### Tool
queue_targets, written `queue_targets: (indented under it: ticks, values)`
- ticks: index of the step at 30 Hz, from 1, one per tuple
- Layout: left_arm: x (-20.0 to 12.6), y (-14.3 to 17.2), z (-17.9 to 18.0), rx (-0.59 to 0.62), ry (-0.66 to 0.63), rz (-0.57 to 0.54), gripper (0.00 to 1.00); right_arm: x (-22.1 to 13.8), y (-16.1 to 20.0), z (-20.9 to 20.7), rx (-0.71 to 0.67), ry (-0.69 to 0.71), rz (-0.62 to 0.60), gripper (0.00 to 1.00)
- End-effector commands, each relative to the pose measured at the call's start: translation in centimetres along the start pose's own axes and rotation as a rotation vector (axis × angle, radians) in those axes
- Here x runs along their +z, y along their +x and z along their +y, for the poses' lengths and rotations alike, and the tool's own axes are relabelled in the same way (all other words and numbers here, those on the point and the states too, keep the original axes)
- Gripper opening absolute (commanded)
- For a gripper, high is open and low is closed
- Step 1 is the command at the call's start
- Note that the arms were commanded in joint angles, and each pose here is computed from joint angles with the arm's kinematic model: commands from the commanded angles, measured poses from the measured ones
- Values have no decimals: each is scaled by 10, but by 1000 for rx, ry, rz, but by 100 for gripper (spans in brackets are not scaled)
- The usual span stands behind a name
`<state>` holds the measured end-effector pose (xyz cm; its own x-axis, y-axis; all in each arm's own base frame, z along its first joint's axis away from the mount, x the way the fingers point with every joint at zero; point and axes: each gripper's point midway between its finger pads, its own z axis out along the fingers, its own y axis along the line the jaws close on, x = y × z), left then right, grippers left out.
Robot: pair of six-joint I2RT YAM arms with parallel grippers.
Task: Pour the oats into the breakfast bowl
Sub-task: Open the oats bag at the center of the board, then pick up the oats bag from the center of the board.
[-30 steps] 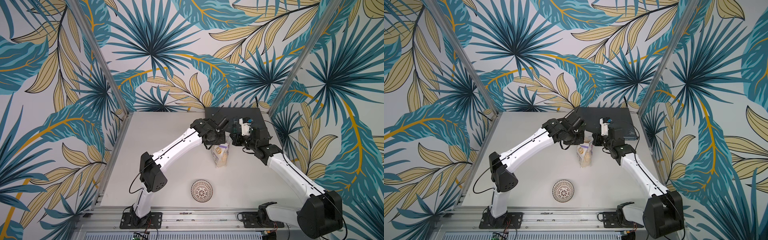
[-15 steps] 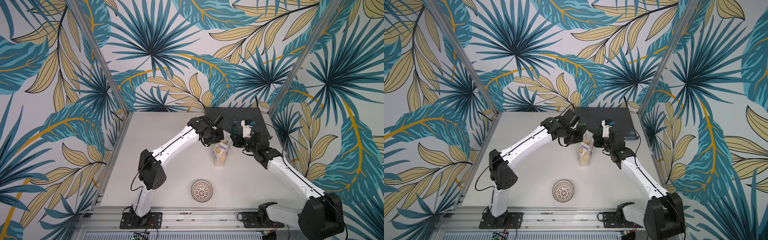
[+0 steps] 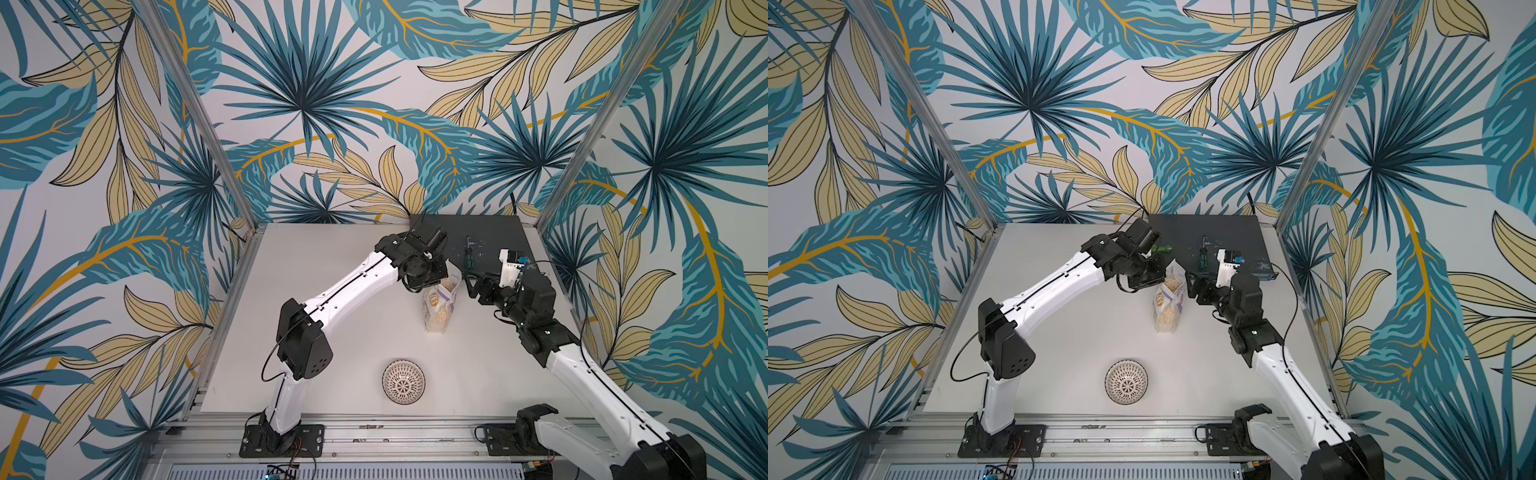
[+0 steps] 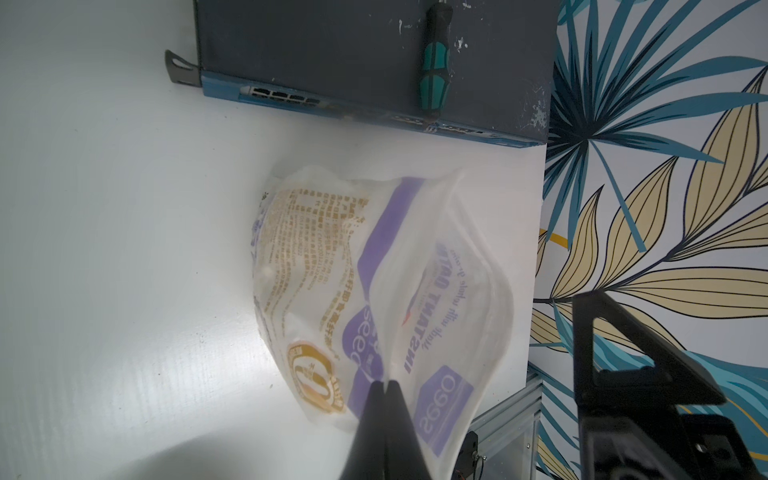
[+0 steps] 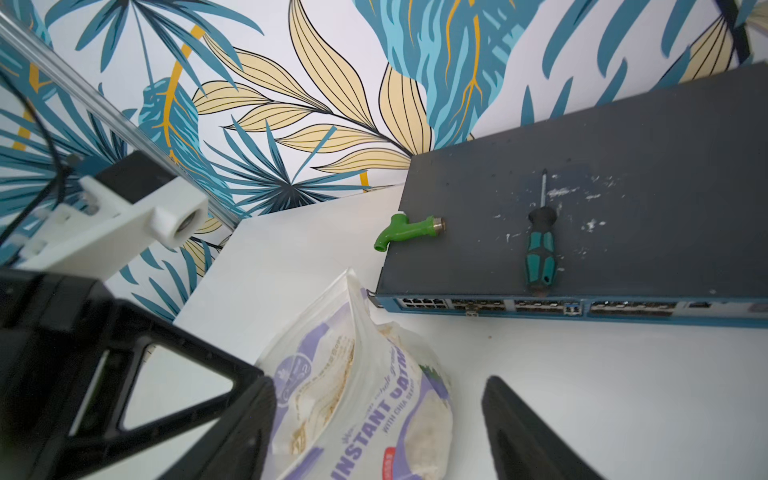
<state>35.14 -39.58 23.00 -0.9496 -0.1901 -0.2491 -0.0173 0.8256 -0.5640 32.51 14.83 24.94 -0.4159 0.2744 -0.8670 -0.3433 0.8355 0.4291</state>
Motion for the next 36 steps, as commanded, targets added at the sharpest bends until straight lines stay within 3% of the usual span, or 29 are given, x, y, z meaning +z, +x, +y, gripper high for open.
queue_targets:
  ticks: [1, 6, 13, 23, 32, 36]
  values:
    - [-10, -17, -21, -14, 67, -60, 0, -16, 5, -11, -12, 38, -66, 92]
    - [-11, -21, -23, -23, 62, -73, 0, -46, 23, -27, 29, 64, -174, 100]
    - [-6, -22, -23, -35, 53, -68, 0, -57, 63, -23, 128, -96, -248, 100]
    - [-14, -20, -25, -128, 62, -63, 0, -28, 124, 24, -85, -174, -108, 100]
    - [-28, -15, -33, -202, 100, -38, 0, -6, 147, 8, -190, -46, -105, 100]
    - [-40, -16, -26, -244, 78, -76, 0, 1, 151, 15, -218, -69, -117, 100]
